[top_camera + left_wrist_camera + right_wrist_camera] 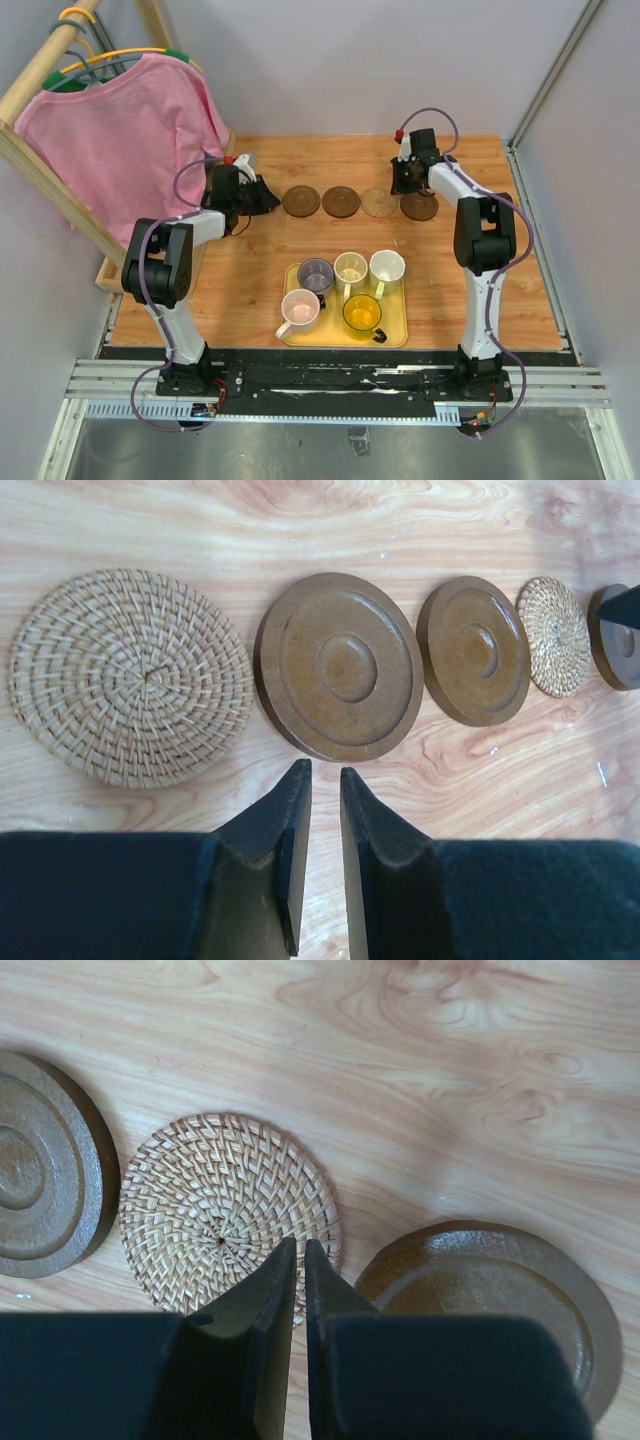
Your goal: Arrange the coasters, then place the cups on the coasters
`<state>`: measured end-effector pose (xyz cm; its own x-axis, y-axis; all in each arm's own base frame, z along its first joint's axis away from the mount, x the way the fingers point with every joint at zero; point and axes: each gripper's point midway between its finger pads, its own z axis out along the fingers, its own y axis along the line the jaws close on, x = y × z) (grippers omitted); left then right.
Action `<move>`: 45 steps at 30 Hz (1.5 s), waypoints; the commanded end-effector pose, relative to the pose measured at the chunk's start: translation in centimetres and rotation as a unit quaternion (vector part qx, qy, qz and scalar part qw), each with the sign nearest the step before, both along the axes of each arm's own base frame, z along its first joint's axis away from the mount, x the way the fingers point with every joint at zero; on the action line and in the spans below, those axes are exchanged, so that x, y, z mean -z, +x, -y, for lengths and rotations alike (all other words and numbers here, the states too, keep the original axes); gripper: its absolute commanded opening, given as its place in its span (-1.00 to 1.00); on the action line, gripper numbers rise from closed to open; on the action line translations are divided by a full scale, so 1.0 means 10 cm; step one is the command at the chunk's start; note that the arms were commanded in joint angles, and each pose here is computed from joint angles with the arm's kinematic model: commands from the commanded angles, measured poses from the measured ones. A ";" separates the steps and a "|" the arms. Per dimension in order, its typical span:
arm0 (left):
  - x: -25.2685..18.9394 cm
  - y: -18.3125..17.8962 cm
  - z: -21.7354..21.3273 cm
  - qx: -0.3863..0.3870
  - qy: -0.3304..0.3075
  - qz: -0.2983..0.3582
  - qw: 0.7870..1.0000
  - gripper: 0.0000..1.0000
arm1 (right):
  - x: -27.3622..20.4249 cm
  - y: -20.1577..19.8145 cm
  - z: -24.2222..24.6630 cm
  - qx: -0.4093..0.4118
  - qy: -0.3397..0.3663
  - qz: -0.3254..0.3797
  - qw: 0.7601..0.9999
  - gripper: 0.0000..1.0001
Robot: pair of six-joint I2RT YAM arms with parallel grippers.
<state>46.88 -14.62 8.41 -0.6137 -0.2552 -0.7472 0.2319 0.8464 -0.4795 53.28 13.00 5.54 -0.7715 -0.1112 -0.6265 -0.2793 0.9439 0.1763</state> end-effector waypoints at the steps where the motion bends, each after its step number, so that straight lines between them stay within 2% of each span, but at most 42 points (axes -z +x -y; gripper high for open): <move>1: -0.20 -0.01 0.05 -0.007 -0.030 0.024 0.999 -0.54 | 0.02 -0.03 -0.21 -0.026 0.030 -0.006 0.999 -0.82; 14: -0.24 -0.10 0.05 -0.002 -0.031 0.022 0.999 -0.52 | 0.21 -0.29 -0.41 -0.038 0.021 -0.029 0.999 -0.82; 25: -0.22 -0.10 0.09 0.010 -0.035 0.022 0.999 -0.52 | 0.29 -0.37 -0.18 -0.008 -0.033 -0.041 0.999 -0.83; 34: -0.18 -0.12 0.09 0.011 -0.033 0.019 0.999 -0.52 | 0.28 -0.37 -0.17 -0.004 -0.036 -0.042 0.998 -0.84; 40: -0.17 -0.12 0.09 0.011 -0.033 0.020 0.999 -0.52 | 0.20 -0.33 -0.24 -0.025 -0.029 -0.030 0.999 -0.82; 45: -0.23 -0.11 0.08 0.013 -0.030 0.027 0.999 -0.52 | -0.08 -0.21 -0.33 -0.042 -0.020 0.005 0.999 -0.75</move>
<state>45.69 -15.16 9.42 -0.6103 -0.3010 -0.7327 0.2364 0.8136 -0.5312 51.22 15.28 3.38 -0.7860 -0.1532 -0.5989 -0.3032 0.9398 0.1576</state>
